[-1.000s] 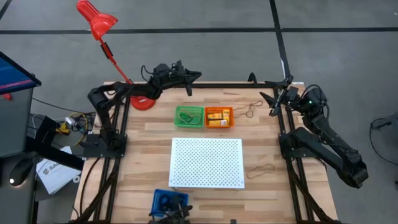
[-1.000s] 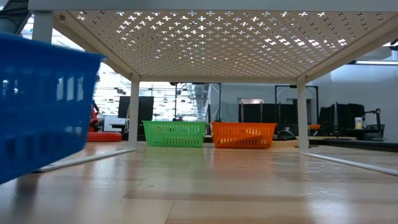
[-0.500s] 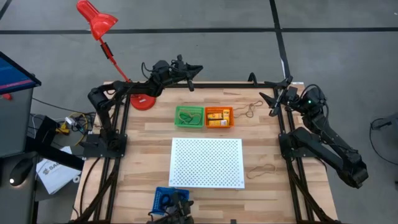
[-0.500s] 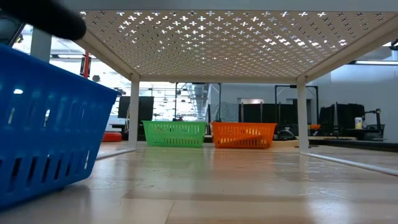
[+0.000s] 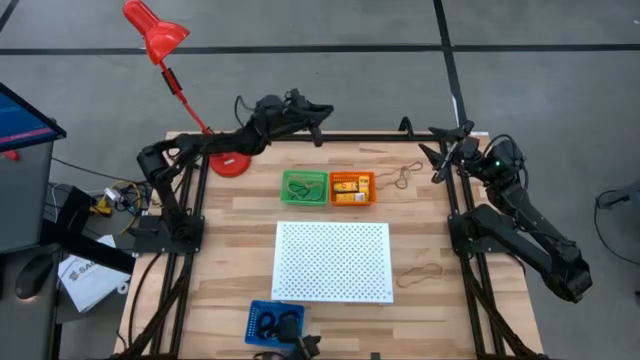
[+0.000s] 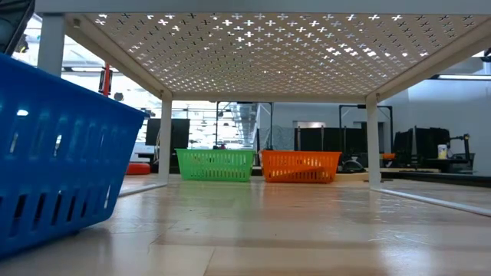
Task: Pick & Place Office Desk Supplies
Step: Put the brown rubber band into the green bin
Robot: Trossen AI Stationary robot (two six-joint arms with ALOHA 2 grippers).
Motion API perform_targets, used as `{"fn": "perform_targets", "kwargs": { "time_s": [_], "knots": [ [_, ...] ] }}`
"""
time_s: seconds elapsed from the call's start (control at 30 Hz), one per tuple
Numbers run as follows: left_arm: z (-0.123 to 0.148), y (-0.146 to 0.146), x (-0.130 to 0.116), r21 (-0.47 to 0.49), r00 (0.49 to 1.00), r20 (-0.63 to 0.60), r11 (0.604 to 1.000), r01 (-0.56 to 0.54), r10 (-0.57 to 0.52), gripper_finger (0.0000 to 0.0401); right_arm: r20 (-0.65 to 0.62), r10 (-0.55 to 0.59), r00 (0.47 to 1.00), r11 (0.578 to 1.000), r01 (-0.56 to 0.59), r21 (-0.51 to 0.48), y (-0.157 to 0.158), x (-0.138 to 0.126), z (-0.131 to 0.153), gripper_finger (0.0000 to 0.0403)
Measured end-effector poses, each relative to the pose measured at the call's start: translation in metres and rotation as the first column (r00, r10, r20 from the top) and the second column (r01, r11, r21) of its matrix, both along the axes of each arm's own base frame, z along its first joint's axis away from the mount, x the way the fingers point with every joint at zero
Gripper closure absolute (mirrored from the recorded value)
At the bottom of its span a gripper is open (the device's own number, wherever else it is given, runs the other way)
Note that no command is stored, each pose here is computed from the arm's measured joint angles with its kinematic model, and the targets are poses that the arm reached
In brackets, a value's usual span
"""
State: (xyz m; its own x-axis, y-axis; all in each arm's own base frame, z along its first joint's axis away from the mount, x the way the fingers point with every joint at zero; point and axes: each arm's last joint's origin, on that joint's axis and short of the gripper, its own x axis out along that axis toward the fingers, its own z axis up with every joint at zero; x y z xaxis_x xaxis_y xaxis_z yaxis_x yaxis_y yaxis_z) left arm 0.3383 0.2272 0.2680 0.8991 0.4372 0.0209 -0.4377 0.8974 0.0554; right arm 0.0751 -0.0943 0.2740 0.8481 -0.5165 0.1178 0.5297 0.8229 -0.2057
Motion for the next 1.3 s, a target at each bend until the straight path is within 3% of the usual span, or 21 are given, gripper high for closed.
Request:
{"fn": "perform_targets", "kwargs": {
  "time_s": [0.13, 0.3, 0.47, 0.57, 0.7, 0.8, 0.93, 1.1, 1.3],
  "knots": [
    [0.021, -0.012, 0.005, 0.068, 0.991, -0.129, 0.997, 0.037, -0.028, 0.0384, -0.013, -0.076, 0.997, 0.994, 0.077, 0.079, -0.006, 0.001, -0.006, 0.0154],
    [0.051, -0.026, -0.017, 0.13, 0.996, -0.087, 0.992, 0.003, 0.008, 0.0384, -0.085, -0.081, 0.993, 0.953, 0.102, 0.286, -0.02, 0.009, -0.009, 0.0154],
    [0.057, -0.04, -0.042, 0.148, 0.998, -0.059, 0.989, -0.014, 0.023, 0.0384, -0.194, -0.061, 0.979, 0.828, 0.158, 0.538, -0.038, 0.022, -0.01, 0.0154],
    [0.057, -0.047, -0.054, 0.171, 0.998, -0.046, 0.985, -0.027, 0.035, 0.0384, -0.246, -0.038, 0.968, 0.75, 0.19, 0.634, -0.05, 0.033, -0.019, 0.0154],
    [0.064, -0.055, -0.072, 0.233, 0.994, -0.044, 0.969, -0.084, 0.097, 0.0384, -0.396, -0.004, 0.918, 0.605, 0.318, 0.73, -0.06, 0.053, -0.04, 0.0154],
    [0.075, -0.062, -0.082, 0.278, 0.993, -0.013, 0.954, -0.111, 0.119, 0.0384, -0.527, 0.004, 0.85, 0.512, 0.451, 0.731, -0.066, 0.068, -0.057, 0.0154],
    [0.081, -0.066, -0.091, 0.29, 0.992, 0.01, 0.95, -0.12, 0.122, 0.0384, -0.656, 0.014, 0.754, 0.446, 0.583, 0.68, -0.074, 0.083, -0.078, 0.0154],
    [0.069, -0.063, -0.094, 0.307, 0.989, -0.034, 0.943, -0.126, 0.143, 0.0384, -0.768, -0.026, 0.64, 0.379, 0.717, 0.585, -0.083, 0.086, -0.1, 0.0154],
    [0.068, -0.058, -0.098, 0.316, 0.985, -0.033, 0.937, -0.148, 0.167, 0.0384, -0.803, -0.043, 0.594, 0.316, 0.771, 0.553, -0.091, 0.087, -0.118, 0.0154]
  ]
}}
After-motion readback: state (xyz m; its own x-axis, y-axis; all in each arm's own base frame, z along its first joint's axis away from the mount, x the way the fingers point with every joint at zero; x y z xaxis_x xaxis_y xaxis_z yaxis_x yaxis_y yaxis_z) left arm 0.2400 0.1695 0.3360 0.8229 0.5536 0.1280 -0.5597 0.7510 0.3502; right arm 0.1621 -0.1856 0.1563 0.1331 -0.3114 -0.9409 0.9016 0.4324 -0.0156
